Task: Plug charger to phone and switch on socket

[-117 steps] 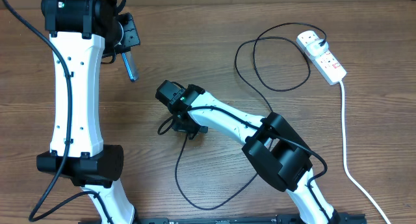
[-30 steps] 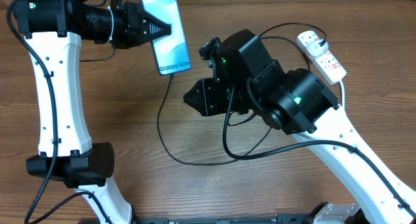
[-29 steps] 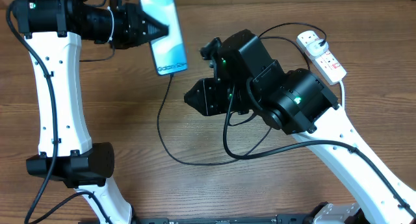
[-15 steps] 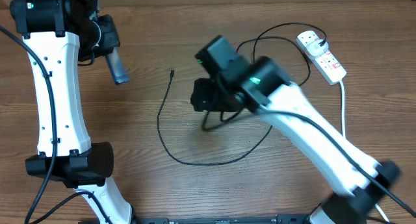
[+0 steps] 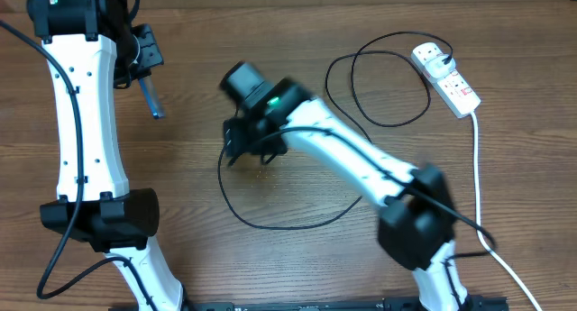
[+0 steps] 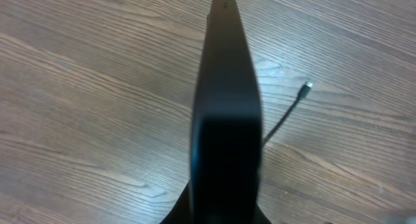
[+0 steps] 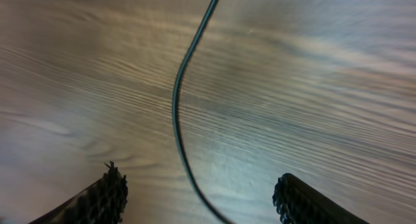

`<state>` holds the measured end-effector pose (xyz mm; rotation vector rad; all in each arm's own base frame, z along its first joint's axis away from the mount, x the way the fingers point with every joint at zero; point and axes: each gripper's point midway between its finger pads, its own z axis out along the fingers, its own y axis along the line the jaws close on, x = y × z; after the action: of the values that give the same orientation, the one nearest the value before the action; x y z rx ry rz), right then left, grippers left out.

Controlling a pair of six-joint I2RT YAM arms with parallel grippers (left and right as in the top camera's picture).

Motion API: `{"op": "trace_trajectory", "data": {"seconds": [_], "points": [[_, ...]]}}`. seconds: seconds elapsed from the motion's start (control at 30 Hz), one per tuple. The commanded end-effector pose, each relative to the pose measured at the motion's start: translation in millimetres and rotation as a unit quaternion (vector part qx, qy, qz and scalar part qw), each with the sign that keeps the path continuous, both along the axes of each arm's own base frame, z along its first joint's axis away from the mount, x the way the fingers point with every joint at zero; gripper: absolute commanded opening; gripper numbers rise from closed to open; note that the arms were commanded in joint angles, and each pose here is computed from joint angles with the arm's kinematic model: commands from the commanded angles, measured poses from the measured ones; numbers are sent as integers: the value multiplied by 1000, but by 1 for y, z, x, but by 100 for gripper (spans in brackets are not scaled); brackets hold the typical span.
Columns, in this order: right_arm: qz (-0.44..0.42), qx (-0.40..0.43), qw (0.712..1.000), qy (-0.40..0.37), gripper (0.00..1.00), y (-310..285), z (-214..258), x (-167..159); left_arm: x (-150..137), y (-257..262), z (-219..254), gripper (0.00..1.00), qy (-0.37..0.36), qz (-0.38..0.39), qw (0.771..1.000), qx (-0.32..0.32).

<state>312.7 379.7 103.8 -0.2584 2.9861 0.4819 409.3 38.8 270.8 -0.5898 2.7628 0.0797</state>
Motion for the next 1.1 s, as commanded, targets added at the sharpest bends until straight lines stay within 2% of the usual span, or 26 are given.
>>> {"op": "trace_trajectory", "data": {"seconds": [0.0, 0.1, 0.17, 0.2, 0.47, 0.6, 0.83, 1.07], "points": [[17, -25, 1000, -3, 70, 21, -27, -16, -2, 21, 2, 4, -3, 36, 999, 18], [26, -41, 999, 11, 62, 30, -48, -31, -5, 38, 2, 4, -2, 58, 998, 21], [31, -51, 998, 23, 50, 34, -60, -41, -7, 48, 2, 4, -3, 71, 997, 8], [36, -55, 998, 25, 47, 35, -62, -45, -8, 51, 1, 4, -4, 76, 997, 0], [65, -81, 994, 25, 41, 42, -76, -77, -12, 67, 0, 4, -8, 99, 995, -30], [42, -129, 991, 0, 41, 27, -87, -77, -12, 67, 0, 4, -8, 99, 995, -30], [48, -147, 987, 29, 35, 14, -105, -91, -12, 67, 1, 4, -8, 99, 995, -30], [52, -166, 984, 46, 34, 2, -116, -103, -12, 67, 0, 4, -8, 98, 995, -30]]}}
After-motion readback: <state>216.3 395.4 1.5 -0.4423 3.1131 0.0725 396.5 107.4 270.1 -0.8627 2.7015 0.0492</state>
